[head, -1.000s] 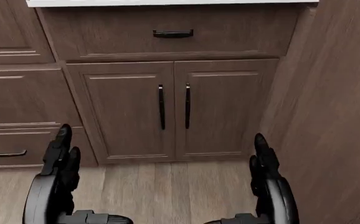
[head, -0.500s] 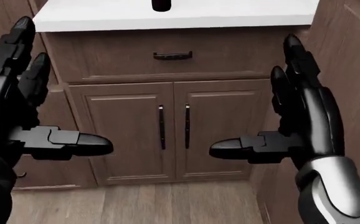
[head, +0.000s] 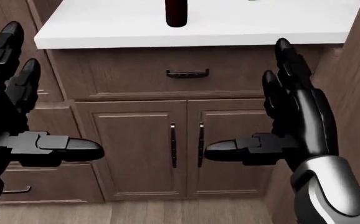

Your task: Move the drinks to the dining counter.

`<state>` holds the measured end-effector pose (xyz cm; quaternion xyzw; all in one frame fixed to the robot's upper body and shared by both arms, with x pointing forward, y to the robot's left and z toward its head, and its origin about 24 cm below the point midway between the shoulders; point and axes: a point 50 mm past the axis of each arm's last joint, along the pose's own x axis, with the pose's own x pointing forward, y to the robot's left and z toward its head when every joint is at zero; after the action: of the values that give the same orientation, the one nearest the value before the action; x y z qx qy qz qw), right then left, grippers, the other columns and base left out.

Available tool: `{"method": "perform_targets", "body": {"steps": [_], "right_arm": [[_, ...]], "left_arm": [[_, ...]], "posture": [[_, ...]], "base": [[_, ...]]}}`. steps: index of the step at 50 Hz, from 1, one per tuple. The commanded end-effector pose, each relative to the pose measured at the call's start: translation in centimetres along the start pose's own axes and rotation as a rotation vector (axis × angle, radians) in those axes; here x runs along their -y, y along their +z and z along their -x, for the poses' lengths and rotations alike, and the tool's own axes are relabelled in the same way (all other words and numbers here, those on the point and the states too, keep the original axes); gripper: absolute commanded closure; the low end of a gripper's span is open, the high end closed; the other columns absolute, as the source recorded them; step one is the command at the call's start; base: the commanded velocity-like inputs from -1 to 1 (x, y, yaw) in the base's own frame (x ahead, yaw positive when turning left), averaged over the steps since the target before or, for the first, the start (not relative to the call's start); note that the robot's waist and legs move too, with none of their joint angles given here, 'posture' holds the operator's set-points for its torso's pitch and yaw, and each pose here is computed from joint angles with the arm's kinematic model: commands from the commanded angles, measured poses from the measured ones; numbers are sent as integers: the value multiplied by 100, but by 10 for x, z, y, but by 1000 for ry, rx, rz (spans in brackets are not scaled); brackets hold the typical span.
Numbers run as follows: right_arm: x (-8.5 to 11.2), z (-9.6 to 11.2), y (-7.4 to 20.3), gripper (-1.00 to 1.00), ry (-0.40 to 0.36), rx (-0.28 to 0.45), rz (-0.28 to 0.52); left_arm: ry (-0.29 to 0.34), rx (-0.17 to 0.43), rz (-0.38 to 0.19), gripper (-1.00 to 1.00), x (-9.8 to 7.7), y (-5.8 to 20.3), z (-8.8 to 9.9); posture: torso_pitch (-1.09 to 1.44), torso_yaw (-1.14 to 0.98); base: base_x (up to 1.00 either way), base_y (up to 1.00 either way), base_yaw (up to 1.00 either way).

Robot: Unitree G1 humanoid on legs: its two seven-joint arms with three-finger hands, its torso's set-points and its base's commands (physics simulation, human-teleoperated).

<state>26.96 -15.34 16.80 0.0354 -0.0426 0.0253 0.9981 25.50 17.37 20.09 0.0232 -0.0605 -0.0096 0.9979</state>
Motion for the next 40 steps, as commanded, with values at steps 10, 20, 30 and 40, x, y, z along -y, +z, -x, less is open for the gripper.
{"method": "perform_targets", "body": {"steps": [10,20,30,40], "right_arm": [[0,2,17,-100,-3,120,2],[-1,2,14,-100,2,121,-4],[-1,3,17,-100,-3,139,-6],[2,8,22,-100,-14,160,-11]], "left_arm": [[-26,112,-5,-100,4,21,2],[-24,112,-1,-100,3,20,4],[-24,115,-2,-100,3,21,6],[-20,118,2,-100,0,21,15]], "posture": [[0,0],[0,0],[0,0],[0,0]], "base": [[66,-8,0],[71,-8,0],[49,-5,0],[0,0,0]]}}
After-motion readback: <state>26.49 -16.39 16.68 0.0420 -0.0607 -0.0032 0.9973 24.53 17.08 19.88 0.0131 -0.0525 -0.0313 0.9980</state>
